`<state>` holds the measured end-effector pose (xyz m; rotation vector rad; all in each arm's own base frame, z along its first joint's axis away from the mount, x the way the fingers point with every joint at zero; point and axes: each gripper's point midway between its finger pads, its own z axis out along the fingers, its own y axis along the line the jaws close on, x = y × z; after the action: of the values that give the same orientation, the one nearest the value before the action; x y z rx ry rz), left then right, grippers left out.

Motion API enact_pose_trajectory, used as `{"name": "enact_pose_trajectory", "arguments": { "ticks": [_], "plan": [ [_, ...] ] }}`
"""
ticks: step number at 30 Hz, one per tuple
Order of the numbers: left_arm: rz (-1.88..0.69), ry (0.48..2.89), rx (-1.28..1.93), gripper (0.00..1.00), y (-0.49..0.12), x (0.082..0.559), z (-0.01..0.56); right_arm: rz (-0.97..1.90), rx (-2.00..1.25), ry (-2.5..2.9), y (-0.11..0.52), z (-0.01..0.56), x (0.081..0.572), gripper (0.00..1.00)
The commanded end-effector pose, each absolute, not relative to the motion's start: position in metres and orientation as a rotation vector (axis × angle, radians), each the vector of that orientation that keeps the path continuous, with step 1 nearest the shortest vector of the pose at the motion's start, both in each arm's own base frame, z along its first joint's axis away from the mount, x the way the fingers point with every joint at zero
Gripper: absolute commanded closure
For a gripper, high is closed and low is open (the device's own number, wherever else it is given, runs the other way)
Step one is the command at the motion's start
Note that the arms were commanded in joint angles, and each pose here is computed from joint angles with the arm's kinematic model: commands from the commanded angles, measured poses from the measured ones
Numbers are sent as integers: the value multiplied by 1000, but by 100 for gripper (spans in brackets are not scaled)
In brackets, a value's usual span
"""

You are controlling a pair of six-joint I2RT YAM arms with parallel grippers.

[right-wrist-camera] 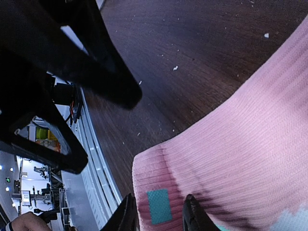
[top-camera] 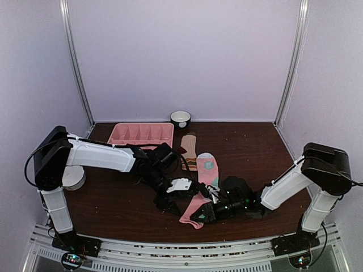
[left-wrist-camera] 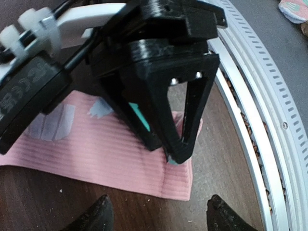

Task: Roll the socks
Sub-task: Move the sock to the center of the board, then roll the sock at the center of the board.

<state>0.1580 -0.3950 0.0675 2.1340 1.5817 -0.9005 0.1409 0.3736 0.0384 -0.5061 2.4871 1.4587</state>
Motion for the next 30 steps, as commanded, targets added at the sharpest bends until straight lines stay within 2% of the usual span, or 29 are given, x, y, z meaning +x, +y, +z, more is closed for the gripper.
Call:
{"name": "enact_pose_trajectory", "arguments": {
  "ticks": [1,6,10,14,17,22,25,30],
  "plan": [
    [-954,1556,2110,30,-404,151,61,1496,-470,2392,373,63,149,64],
    [-961,1515,2140,24,-394,139,57,1450,-467,2338,360,85,155,57],
    [-931,1466,2187,24,-391,128,52,1164,-609,2321,346,89,152,48],
    [-938,1465,2160,26,-398,129,50,901,-680,2284,326,84,145,44],
    [-927,1469,2157,30,-403,130,45,903,-695,2185,318,90,133,38],
    [-915,1487,2170,42,-410,131,38,854,-783,2060,313,104,124,31],
    [-905,1493,2181,50,-410,132,34,757,-879,1998,312,107,122,32],
    [-907,1508,2210,50,-406,128,31,664,-1028,1824,324,111,111,34]
  ]
}}
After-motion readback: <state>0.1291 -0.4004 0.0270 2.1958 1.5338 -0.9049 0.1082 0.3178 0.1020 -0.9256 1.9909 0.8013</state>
